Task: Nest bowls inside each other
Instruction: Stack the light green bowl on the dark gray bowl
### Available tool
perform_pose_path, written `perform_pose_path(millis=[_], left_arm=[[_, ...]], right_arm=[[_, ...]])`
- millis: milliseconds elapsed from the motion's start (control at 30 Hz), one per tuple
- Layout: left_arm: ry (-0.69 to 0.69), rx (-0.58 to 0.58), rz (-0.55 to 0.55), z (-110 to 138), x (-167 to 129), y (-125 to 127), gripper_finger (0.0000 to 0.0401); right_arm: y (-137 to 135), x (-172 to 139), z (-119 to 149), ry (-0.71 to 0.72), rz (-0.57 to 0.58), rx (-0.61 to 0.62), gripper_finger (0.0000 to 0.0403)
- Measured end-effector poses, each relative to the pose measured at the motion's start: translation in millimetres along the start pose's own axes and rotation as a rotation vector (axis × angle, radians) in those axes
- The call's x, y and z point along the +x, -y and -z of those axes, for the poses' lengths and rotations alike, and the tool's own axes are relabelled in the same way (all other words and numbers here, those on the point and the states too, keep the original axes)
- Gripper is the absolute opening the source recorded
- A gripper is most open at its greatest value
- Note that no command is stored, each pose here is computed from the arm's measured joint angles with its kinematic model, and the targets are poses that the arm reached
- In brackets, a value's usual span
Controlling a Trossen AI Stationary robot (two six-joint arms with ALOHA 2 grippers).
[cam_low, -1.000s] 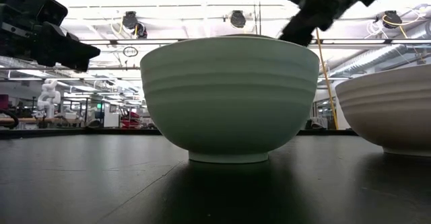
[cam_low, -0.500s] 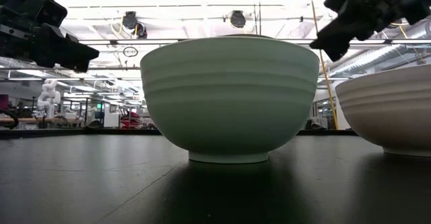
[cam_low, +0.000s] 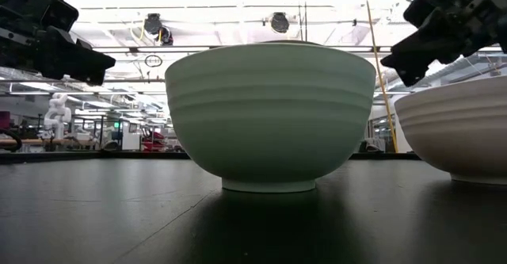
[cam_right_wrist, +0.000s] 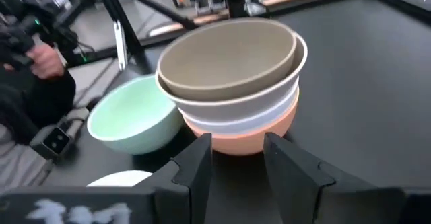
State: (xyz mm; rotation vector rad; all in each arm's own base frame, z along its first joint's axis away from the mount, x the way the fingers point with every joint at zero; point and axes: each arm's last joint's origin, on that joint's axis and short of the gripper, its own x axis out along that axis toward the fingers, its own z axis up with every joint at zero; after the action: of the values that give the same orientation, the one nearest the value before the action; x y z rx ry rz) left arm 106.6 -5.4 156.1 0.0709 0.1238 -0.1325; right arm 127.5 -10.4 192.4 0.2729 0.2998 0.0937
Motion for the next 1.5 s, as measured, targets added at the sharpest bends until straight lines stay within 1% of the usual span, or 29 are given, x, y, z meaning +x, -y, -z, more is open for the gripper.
perform_pose_path(millis=[267, 433, 667, 833, 933, 1200, 1333, 1500], left_arm=[[0.0, -0.001, 0.0, 0.0, 0.0, 0.0, 0.0031], [0.0, -0.002, 0.001, 0.0, 0.0, 0.0, 0.0031], [0.0, 0.015, 0.001, 0.0, 0.0, 0.0, 0.0031], [0.0, 0.008, 0.001, 0.0, 0.0, 0.0, 0.0031], [0.0, 0.007, 0.0, 0.0, 0.0, 0.0, 0.0031], [0.0, 0.005, 0.001, 0.0, 0.0, 0.0, 0.0031], [0.0, 0.004, 0.0, 0.0, 0.0, 0.0, 0.0031], [0.0, 0.004, 0.001, 0.0, 0.0, 0.0, 0.0031]], right_arm=[[-3.7, -13.8, 1.0, 0.071, -0.016, -0.011, 0.0125], [-5.2, -19.5, 6.2, 0.036, -0.045, -0.006, 0.0125], [-7.7, -23.8, 6.8, 0.047, -0.073, -0.013, 0.0125], [-10.5, -24.8, 12.2, 0.005, -0.099, -0.016, 0.0125], [-12.4, -24.1, 14.8, 0.038, -0.13, -0.029, 0.0125], [-7.6, -18.6, 38.4, 0.074, -0.157, -0.021, 0.0125], [-7.9, -20.5, 38.2, 0.117, -0.165, -0.032, 0.0125], [-8.3, -22.3, 38.4, 0.13, -0.17, -0.047, 0.0125]])
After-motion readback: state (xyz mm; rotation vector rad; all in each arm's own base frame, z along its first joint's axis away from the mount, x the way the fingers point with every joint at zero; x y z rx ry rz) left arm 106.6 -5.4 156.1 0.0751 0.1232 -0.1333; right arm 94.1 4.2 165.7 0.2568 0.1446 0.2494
